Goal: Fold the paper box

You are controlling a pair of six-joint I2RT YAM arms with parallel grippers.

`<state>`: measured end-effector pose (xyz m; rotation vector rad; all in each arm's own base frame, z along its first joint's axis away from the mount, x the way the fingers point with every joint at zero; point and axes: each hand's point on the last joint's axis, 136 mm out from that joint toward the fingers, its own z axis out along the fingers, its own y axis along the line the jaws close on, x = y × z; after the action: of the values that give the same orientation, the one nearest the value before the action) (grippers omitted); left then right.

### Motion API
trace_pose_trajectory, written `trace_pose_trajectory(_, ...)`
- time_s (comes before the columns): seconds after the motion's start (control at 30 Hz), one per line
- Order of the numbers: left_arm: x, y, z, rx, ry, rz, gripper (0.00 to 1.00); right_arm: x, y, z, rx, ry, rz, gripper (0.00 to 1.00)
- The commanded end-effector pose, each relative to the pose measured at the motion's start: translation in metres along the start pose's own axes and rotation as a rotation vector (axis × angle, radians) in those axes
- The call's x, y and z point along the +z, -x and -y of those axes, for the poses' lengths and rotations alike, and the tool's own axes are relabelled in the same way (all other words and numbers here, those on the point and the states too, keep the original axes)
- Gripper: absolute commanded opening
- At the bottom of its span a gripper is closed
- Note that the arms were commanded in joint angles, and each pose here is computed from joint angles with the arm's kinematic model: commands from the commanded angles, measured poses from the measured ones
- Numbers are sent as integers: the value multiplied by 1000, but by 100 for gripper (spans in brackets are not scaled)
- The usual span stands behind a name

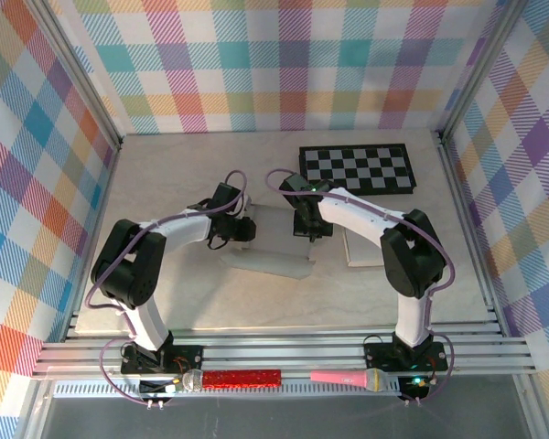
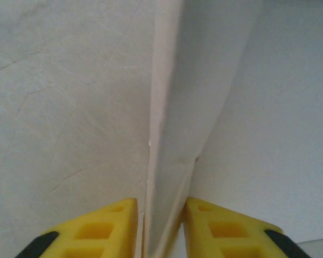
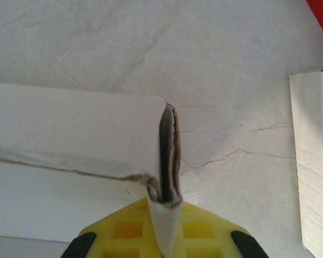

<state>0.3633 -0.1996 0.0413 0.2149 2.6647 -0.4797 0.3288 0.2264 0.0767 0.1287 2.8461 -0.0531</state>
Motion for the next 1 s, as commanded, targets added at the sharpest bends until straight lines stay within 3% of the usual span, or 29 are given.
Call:
trace_pose_trajectory(0.0, 0, 15, -4, 8, -2, 31, 20, -13, 2, 3, -14, 17, 20, 0)
trace_pose_trajectory(0.23, -10, 24, -4, 20, 20, 68, 19, -12, 4, 2, -30, 8, 19, 0)
trace_pose_trajectory(0.3, -14, 28, -4, 34, 28, 82, 5, -11, 5, 2, -34, 7, 20, 0)
trace_pose_trajectory(0.37, -15, 31, -3, 41, 21, 80, 0, -10, 4, 2, -41, 6, 18, 0)
trace_pose_trajectory(0.53, -18, 34, -5, 33, 44, 79, 10, -9, 4, 2, -50, 3, 15, 0)
trace_pose_trajectory(0.73, -24, 28, -24, -12, 222, 75, 0, -9, 4, -2, -33, 14, 3, 0)
trace_pose_trajectory(0.97, -34, 19, -24, -14, 494, 148, 0, -8, 2, -9, -9, 20, -20, 0)
